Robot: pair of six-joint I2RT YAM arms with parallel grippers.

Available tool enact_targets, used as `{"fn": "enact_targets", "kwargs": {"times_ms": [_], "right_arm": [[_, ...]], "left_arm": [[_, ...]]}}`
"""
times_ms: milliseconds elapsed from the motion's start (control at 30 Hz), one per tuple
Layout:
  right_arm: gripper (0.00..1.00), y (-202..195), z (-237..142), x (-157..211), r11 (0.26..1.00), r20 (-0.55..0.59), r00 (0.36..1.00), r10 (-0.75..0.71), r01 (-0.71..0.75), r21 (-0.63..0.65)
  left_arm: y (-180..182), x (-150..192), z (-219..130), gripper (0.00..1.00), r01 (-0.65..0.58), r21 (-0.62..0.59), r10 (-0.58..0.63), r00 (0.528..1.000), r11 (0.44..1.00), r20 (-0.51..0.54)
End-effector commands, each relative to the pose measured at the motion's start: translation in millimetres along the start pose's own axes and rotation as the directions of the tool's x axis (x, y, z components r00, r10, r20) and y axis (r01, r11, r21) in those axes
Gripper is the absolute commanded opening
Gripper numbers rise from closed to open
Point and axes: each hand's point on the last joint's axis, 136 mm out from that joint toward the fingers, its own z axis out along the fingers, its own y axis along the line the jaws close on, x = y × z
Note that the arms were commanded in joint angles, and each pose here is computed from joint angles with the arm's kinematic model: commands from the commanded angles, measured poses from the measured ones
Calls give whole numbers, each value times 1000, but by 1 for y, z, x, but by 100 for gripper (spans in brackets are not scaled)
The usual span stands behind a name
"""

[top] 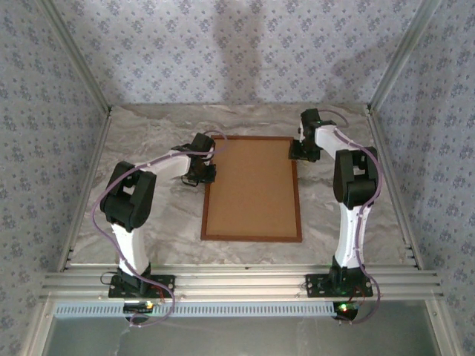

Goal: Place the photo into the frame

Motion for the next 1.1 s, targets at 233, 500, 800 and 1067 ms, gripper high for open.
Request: {"fn": "enact_targets", "kwargs": {"times_ms": [233, 500, 800, 1067], "right_arm": [[49, 5, 12, 2, 999, -38, 998, -43, 43, 8], [49, 18, 27, 20, 995, -137, 986, -98, 102, 22], [50, 13, 40, 29, 965, -235, 956, -177, 216, 152], [52, 23, 35, 25, 958, -244, 946, -212, 251, 141]], "left_arm": [[13, 50, 10, 13, -42, -62, 30, 983, 997, -183], [9, 48, 10, 13, -43, -50, 34, 983, 998, -179], [6, 49, 10, 13, -48, -42, 39, 983, 998, -181], [5, 47, 9, 13, -50, -43, 41, 984, 998, -175]]}}
